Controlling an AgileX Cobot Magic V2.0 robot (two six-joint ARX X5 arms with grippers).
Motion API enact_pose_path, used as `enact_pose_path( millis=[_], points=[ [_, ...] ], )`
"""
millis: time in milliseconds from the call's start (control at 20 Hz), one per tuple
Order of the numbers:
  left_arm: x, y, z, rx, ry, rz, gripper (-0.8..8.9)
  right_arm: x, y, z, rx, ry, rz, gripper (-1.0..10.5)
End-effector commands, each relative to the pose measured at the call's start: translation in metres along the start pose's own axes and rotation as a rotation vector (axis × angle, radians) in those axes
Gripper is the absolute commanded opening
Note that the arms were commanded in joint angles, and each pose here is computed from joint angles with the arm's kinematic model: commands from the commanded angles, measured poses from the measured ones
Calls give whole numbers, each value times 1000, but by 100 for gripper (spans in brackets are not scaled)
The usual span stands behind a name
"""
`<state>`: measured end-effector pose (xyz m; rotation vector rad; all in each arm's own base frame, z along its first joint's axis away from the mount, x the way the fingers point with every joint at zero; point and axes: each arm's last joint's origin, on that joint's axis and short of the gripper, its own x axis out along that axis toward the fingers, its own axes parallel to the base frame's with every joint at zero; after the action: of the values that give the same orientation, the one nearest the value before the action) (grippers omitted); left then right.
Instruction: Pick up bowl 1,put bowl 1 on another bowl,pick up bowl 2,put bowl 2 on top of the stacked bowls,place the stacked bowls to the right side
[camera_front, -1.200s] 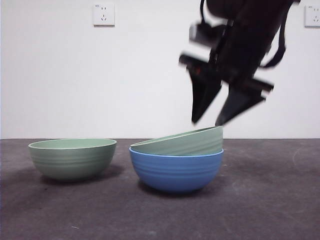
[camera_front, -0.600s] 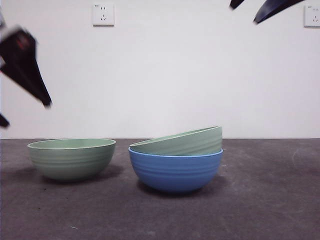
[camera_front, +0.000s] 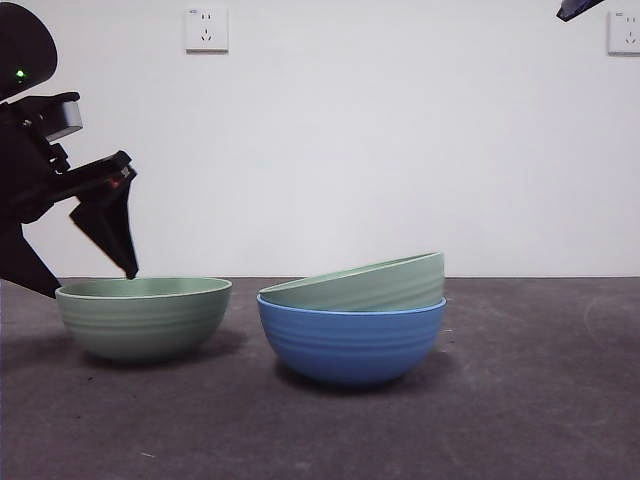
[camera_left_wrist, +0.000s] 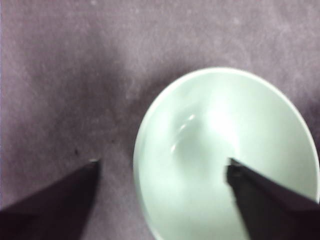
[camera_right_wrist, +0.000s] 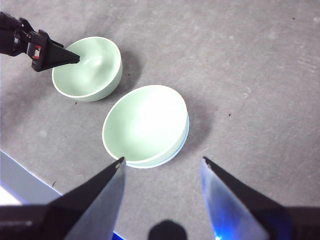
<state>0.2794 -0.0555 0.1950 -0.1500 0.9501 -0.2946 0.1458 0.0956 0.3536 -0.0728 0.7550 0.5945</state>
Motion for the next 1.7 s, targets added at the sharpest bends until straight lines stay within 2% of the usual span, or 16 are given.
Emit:
enact_pose_path(
  millis=[50, 450, 500, 550, 800, 950, 1200, 1350, 1450, 1700],
  points=[
    [3, 1, -4, -12, 32, 7, 94, 0, 0, 0, 8, -4, -1, 251],
    [5, 2, -8, -28, 77, 16, 88, -1, 0, 0, 8, -6, -1, 250],
    [5, 2, -9, -30, 84, 17, 58, -1, 0, 0, 7, -8, -1, 251],
    [5, 2, -9, -31, 88, 17, -19, -2, 0, 0, 7, -9, -1, 250],
    [3, 1, -7, -30, 73, 13, -8, -2, 0, 0, 7, -9, -1, 250],
    [-11, -6, 7, -25, 42, -13, -8, -2, 0, 0, 7, -9, -1, 250],
    [-56, -51, 46, 76, -41, -152, -8, -2, 0, 0, 7, -9, -1, 250],
    [-68, -87, 54, 167, -65, -226, -8, -2, 0, 0, 7, -9, -1, 250],
    [-64, -108, 48, 218, -48, -264, -8, -2, 0, 0, 7, -9, -1, 250],
    [-24, -137, 32, 284, 48, -231, -8, -2, 0, 0, 8, -9, -1, 250]
  ],
)
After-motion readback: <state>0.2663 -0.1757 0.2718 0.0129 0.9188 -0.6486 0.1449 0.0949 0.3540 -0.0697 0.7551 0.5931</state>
